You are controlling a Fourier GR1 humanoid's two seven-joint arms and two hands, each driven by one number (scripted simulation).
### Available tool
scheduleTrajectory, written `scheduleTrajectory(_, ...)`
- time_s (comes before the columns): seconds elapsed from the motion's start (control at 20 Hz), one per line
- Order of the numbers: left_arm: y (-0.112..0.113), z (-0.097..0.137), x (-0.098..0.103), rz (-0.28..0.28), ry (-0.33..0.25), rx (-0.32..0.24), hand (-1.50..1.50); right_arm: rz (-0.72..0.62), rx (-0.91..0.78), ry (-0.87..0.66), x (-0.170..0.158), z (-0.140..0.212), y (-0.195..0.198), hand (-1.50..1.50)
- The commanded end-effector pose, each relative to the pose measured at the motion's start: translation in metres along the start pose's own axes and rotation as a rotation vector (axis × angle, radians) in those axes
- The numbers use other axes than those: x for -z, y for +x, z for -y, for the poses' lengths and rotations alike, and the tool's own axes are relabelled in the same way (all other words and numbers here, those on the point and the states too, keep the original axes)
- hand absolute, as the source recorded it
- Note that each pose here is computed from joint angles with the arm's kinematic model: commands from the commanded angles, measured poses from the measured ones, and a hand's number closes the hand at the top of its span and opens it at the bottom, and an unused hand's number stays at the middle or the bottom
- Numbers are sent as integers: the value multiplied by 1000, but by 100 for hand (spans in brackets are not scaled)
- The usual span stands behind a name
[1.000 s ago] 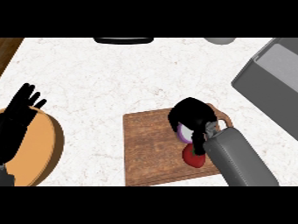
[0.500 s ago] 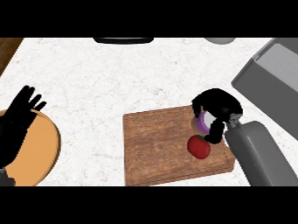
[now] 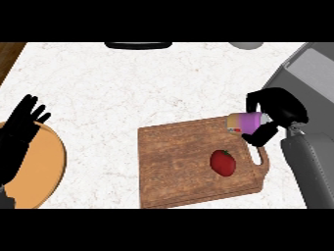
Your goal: Pick the can from the cutting board and place it in the cardboard box
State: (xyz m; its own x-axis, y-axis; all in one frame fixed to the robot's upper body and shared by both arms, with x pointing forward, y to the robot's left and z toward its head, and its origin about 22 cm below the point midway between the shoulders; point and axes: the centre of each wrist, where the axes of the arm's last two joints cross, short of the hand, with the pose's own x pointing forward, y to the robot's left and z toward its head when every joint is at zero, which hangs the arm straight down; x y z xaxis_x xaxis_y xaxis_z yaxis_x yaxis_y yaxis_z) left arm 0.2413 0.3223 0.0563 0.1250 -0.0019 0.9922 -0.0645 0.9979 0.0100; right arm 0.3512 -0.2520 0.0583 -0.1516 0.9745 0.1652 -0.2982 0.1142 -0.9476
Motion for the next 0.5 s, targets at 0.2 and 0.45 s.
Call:
scheduleTrajectory(0.2, 11, -12, 14, -1, 34, -4, 0, 68, 33, -299, -45, 75, 26, 150)
scheduleTrajectory(0.45, 0, -11, -4, -16, 24, -5, 0, -14, 72, -510, -87, 129, 23, 150)
